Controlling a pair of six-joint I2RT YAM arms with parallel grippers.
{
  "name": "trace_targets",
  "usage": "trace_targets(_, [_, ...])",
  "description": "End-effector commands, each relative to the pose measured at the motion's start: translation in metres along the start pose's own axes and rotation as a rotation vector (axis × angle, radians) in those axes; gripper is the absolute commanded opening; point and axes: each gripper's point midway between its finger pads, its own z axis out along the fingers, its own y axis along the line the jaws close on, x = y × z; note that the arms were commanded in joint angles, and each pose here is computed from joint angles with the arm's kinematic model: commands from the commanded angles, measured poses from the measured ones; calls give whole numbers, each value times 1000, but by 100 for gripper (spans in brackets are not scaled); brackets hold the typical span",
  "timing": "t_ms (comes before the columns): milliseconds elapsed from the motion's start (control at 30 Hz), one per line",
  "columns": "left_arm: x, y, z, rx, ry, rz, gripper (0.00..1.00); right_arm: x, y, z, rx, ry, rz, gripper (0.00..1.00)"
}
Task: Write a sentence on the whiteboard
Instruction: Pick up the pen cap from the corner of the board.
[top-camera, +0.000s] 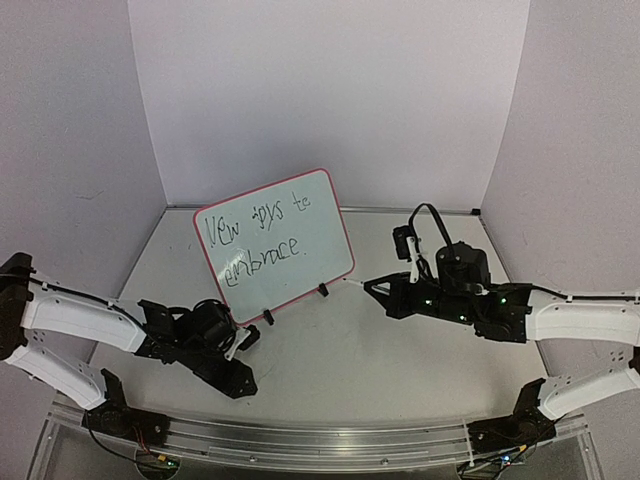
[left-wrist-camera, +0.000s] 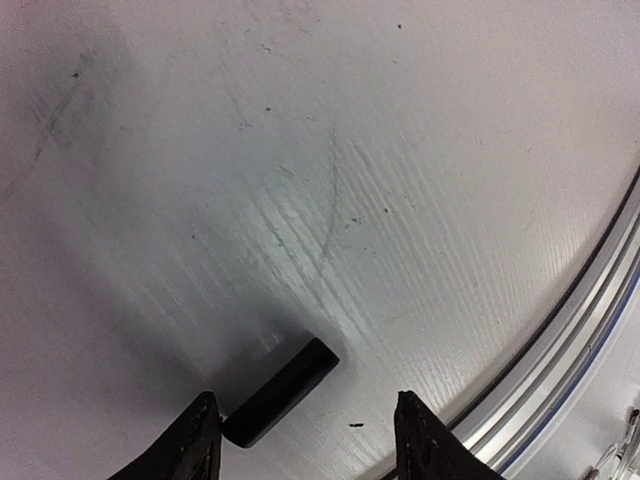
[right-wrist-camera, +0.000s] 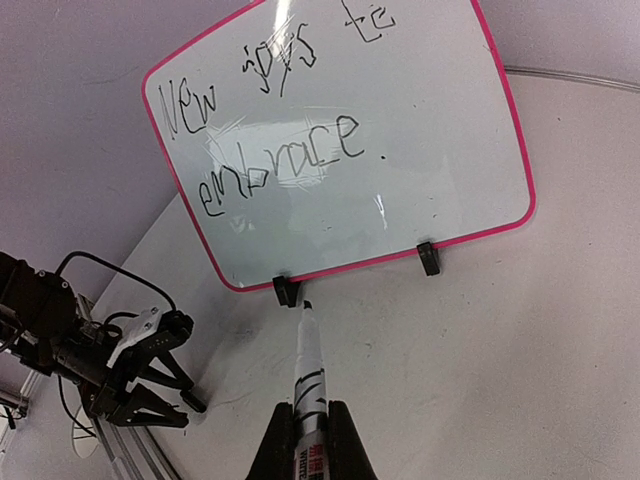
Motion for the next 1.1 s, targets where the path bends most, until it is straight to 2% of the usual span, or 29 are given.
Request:
trace_targets(0, [9,-12,7,-22,51,10,57,-10,3,-9,-10,-49,-1,0])
trace_targets(133, [14,-16,14,-59,68,35,54,-10,2,-11,-5,-56,3,0])
trace_targets(267, [14,-15,17,-112,78,57,45,-12,1,-12,-3,-61,3,0])
trace_targets(467, [15,-8,16,-184,94,84,38,-14,1,-14,3,-68,-2,0])
trace_targets(767, [18,-5,17,-206,108,80,21,-13,0,-14,8,-63,-1,0])
trace_targets(1067, [28,-9,21,-160,138,78,3,-2,-2,-20,30,23,-11,0])
